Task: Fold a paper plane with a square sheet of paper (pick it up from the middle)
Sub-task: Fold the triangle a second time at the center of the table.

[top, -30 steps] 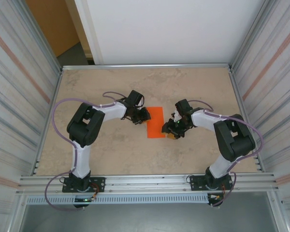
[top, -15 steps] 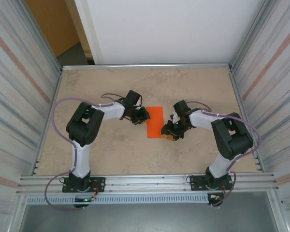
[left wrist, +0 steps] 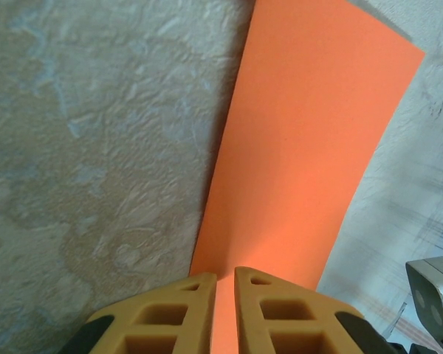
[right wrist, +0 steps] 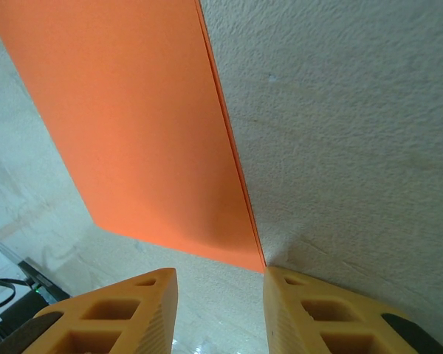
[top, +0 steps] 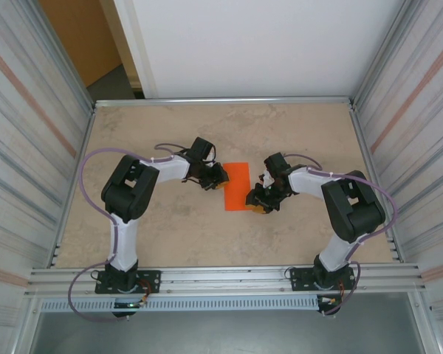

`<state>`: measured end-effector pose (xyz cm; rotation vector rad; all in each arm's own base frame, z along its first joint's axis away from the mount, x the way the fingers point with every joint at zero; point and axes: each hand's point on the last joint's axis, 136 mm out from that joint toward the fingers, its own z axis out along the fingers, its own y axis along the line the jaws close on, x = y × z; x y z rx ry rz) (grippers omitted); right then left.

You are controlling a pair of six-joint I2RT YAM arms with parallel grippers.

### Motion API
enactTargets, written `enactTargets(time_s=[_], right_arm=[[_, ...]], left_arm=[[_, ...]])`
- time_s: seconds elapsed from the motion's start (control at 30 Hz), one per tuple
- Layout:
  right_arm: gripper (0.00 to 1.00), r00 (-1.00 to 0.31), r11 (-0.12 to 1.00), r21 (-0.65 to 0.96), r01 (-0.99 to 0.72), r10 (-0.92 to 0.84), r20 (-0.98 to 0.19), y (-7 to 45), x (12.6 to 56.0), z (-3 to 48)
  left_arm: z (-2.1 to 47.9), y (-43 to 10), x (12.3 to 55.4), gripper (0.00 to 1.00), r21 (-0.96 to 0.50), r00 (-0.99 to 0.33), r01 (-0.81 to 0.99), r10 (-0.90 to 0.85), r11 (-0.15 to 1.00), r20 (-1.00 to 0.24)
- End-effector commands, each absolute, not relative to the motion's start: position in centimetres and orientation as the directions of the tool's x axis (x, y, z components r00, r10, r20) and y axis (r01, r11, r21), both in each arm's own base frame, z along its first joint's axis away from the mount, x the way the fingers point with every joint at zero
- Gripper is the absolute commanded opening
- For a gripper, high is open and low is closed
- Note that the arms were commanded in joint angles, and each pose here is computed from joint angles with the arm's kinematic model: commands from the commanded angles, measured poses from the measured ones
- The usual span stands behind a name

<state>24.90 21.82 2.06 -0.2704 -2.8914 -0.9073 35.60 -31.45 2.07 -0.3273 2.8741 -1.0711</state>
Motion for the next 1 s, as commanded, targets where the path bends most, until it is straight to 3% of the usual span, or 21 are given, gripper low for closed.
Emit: enactTargets(time_s=[0.0, 0.13, 0.27, 0.5, 0.97], right_arm=[[0.35, -0.984, 0.836, 0.521, 0.173, 0.118, 0.136, 21.5, 24.9, 1.1], [0.34, -0.985, 0.839, 0.517, 0.167, 0.115, 0.131, 21.5, 25.0, 1.2], [0.34, -0.986, 0.838, 0.521, 0.162, 0.115, 0.121, 21.4, 25.0, 1.4], [0.34, -0.986, 0.837, 0.523, 0.161, 0.116, 0.118, 21.4, 25.1, 1.5], [0.3, -0.987, 0.824, 0.542, 0.162, 0.125, 0.105, 21.3, 25.4, 1.8]], left_arm=[[0.3, -30.1, 34.3, 0.17, -0.589, -0.978, -0.181, -0.206, 0.788, 0.025], [4.6, -32.1, 35.2, 0.23, -0.647, -0.986, -0.035, -0.133, 0.762, -0.104], [5.8, -32.4, 35.7, 0.25, -0.646, -0.979, 0.024, -0.114, 0.763, -0.17], [3.9, -32.4, 36.9, 0.25, -0.607, -0.984, 0.005, -0.104, 0.795, -0.145], [-2.7, -28.1, 35.3, 0.19, -0.399, -0.969, -0.229, -0.248, 0.888, 0.004]])
